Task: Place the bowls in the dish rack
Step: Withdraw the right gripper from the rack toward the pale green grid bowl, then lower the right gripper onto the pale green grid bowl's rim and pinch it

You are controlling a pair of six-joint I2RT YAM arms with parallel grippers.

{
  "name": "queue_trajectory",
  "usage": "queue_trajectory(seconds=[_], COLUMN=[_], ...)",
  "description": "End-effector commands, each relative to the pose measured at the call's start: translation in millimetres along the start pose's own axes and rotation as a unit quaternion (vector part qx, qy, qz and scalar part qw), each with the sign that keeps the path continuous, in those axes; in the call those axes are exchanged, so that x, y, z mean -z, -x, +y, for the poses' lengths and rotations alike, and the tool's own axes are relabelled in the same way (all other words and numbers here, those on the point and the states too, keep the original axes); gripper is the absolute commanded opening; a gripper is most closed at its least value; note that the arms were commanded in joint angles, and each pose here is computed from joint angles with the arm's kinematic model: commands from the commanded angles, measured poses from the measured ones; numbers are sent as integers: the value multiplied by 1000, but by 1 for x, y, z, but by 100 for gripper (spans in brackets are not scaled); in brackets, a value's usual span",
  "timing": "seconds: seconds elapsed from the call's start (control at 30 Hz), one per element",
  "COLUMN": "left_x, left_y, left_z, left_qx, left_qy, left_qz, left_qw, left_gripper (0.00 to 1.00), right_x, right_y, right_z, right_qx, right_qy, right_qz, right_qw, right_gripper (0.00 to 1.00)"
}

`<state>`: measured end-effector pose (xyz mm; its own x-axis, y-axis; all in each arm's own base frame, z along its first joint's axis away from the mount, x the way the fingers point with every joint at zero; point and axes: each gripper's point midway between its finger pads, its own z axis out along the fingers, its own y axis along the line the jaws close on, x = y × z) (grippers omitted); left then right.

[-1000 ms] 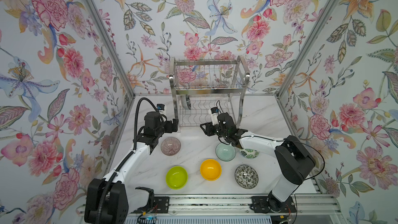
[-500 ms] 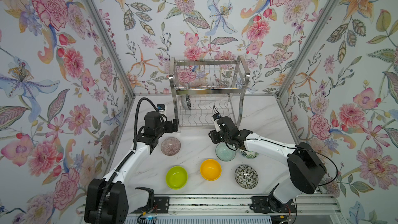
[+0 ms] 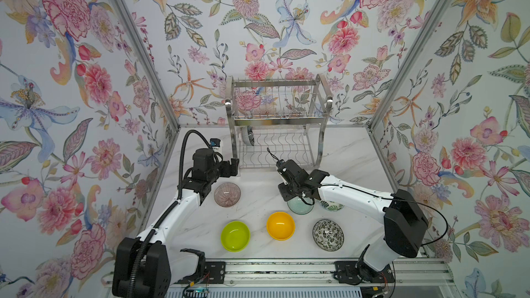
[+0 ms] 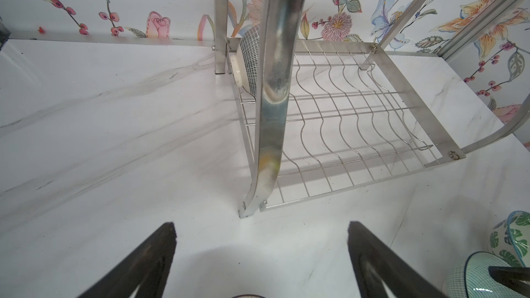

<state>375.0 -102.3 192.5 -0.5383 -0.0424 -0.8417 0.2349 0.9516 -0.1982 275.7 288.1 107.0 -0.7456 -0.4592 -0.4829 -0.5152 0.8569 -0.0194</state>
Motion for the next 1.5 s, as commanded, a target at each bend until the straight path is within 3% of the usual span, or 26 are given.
queue_trajectory(seconds=[0.0,0.57,1.07,1.47], left_x=[2,2,3,3], left_y=[6,5,5,5], left_z=[-7,-10,-11,-11], left_qx=[-4,-11,-13,-13], left_qy=[-7,-6,-7,-6], left_qz=[1,3,3,3], left_qw=[1000,1000,1000,1000], left_gripper=[95,95,95,95], right_x=[-1,-8,-17,-14], right_y=[-18,-48,-65,-54], right_z=[-9,18,2,3], right_qx=[18,3,-1,6], right_qy=[-45,-33,-107,-118], right_qz=[49,101,134,116], right_qw=[998,994,985,986], right_gripper=[43,37,26,14])
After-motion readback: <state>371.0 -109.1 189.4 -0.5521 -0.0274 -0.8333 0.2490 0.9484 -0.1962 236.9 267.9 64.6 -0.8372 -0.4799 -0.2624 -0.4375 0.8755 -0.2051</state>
